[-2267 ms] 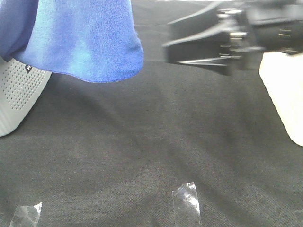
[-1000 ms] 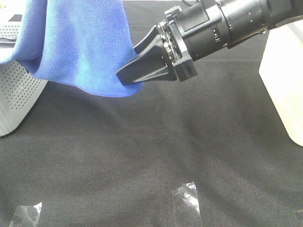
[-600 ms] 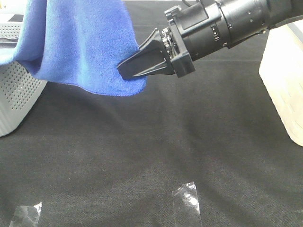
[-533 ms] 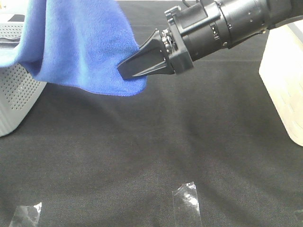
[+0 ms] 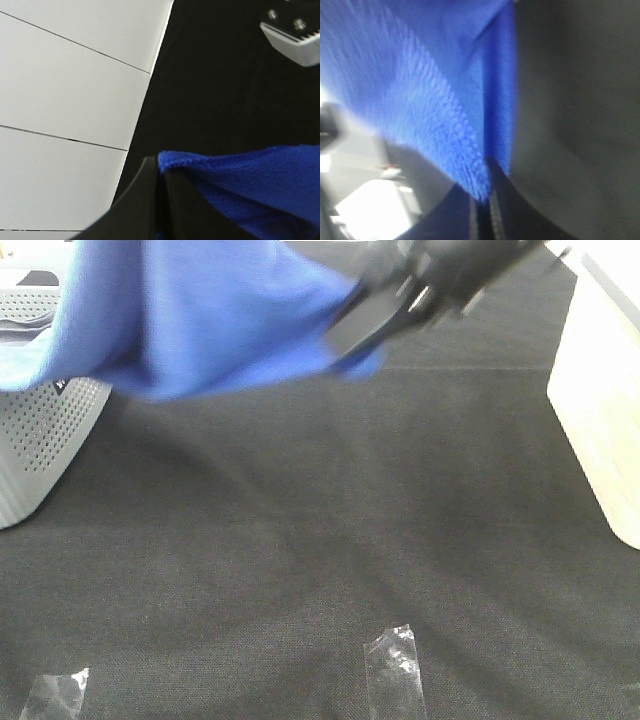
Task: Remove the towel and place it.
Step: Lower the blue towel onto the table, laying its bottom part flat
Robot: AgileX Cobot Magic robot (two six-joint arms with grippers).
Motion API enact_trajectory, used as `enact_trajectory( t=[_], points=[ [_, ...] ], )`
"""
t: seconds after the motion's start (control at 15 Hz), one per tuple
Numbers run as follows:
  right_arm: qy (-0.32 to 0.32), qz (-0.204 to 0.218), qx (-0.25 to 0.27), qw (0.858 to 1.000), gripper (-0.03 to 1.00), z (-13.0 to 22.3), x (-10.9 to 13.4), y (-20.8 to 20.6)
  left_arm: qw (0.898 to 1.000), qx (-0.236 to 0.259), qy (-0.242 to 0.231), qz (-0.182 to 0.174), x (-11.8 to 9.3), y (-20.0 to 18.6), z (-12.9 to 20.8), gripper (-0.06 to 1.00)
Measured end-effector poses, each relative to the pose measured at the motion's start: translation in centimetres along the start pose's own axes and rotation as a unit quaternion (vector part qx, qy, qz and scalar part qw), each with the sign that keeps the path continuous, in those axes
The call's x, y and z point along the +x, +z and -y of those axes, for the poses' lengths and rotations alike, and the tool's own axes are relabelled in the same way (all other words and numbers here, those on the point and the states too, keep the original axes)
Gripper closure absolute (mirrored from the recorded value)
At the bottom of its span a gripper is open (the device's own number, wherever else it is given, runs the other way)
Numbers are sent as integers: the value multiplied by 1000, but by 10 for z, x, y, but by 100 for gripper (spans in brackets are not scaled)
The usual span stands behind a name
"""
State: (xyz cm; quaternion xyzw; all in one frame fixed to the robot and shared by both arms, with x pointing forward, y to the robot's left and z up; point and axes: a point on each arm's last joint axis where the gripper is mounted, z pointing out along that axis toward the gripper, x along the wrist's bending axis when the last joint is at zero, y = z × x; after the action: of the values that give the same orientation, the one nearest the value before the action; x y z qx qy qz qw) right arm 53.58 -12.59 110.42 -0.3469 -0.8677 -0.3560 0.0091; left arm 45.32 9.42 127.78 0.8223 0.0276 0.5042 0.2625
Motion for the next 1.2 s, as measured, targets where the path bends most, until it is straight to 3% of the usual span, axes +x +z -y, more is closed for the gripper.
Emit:
enact_trajectory(
  t=[0.13, 0.27, 0.33, 0.4, 0.6, 0.73, 0.93, 1.2],
  points=[
    [13, 87, 16, 996, 97, -19, -3, -34, 1000, 2, 6, -3, -5, 14, -3, 94],
    [12, 170, -1, 985, 97, -38, -4, -69, 1000, -1, 6, -27, -8, 32, -9, 94],
    [7, 204, -20, 979, 97, -48, -3, -87, 999, -5, 5, -43, -9, 43, -12, 94],
    [-8, 253, -50, 966, 97, -60, -1, -112, 996, -21, 1, -84, -6, 60, -14, 94],
    [-32, 323, -106, 940, 97, -73, -2, -137, 987, -58, -62, -133, 14, 78, 1, 94],
    [-42, 347, -144, 926, 97, -81, -4, -144, 979, -88, -91, -161, 31, 82, 13, 94],
    [-54, 363, -203, 908, 97, -91, -4, -150, 967, -143, -92, -190, 47, 83, 20, 94],
    [-78, 376, -264, 885, 97, -102, -3, -157, 963, -147, -88, -209, 58, 87, 34, 94]
  ],
)
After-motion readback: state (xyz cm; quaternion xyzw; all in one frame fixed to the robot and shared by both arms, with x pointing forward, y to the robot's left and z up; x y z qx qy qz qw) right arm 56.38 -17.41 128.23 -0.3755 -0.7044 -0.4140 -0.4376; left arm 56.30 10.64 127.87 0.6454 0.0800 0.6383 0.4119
